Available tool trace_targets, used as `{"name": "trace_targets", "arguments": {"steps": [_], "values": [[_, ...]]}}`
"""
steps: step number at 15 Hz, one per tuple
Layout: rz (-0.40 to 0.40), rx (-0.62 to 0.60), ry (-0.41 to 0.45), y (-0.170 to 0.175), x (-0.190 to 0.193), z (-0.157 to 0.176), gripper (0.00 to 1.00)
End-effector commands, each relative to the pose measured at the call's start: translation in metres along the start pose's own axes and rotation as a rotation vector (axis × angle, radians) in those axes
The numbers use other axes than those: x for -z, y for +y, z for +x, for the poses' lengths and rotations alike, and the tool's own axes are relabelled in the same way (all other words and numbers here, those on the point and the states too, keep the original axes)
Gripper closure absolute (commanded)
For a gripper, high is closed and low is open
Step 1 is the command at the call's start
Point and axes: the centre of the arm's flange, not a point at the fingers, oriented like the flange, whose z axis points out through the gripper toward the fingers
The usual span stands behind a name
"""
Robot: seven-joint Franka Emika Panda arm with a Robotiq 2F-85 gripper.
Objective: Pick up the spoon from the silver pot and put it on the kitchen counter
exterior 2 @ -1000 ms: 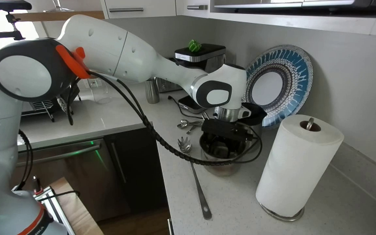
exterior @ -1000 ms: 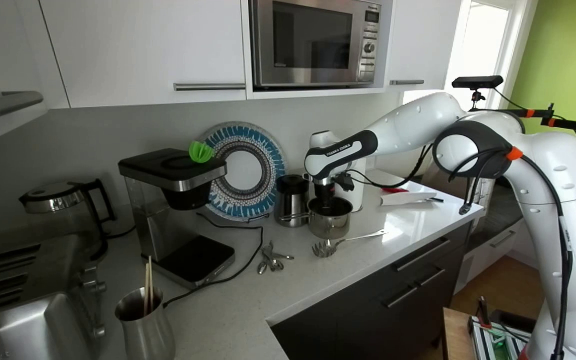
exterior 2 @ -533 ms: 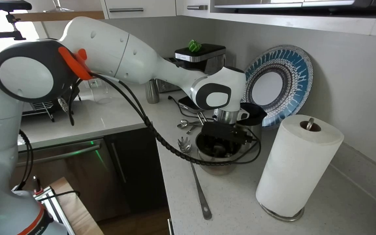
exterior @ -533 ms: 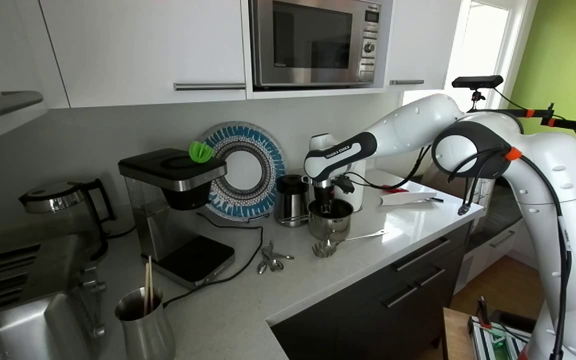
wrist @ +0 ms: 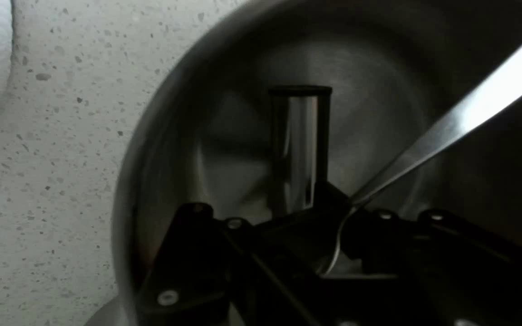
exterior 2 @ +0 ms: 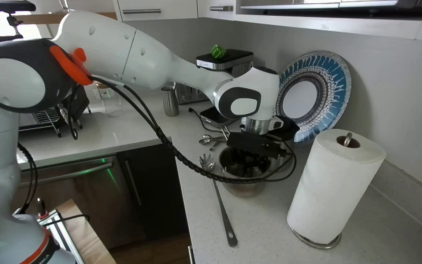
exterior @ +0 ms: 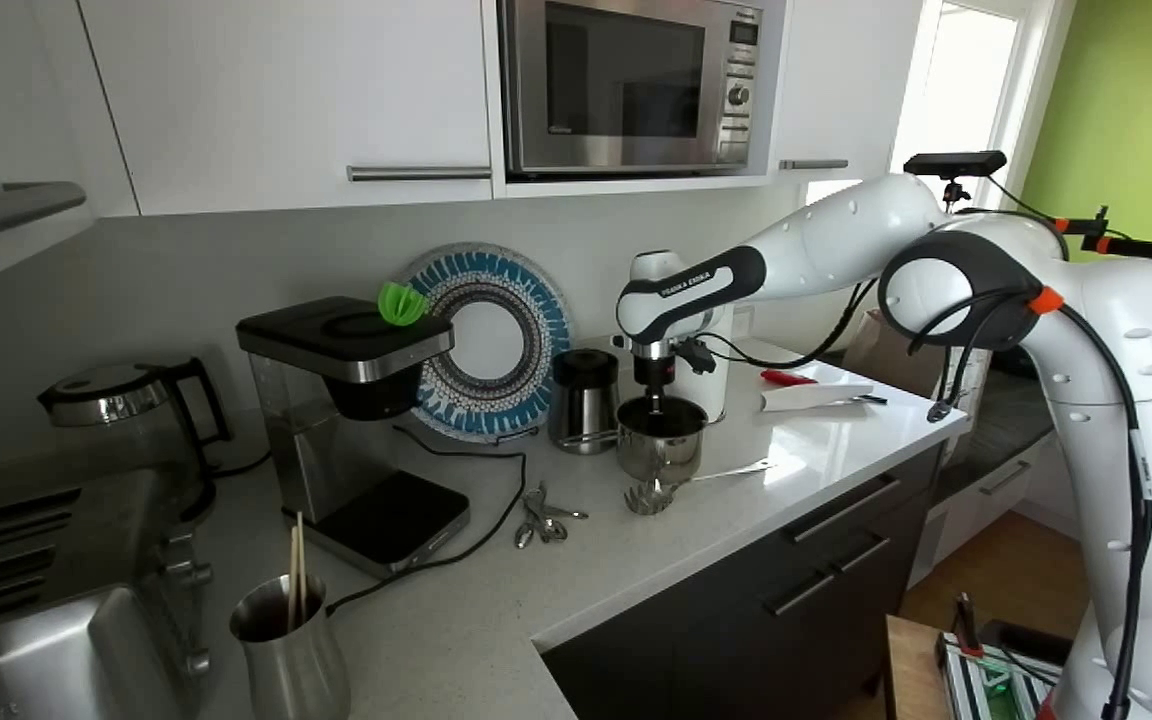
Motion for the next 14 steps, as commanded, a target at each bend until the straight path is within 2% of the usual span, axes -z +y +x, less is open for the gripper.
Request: {"name": "trace_targets", "arguments": {"steps": [1, 7, 14], "values": [[0.03, 0.008, 0.025, -0.01, 0.002, -0.014, 1.0], [0.077, 0.016, 0.04, -0.02, 0.014, -0.027, 1.0], [0.021, 0.018, 0.093, -0.051, 0.067, -0.057, 1.0]]}}
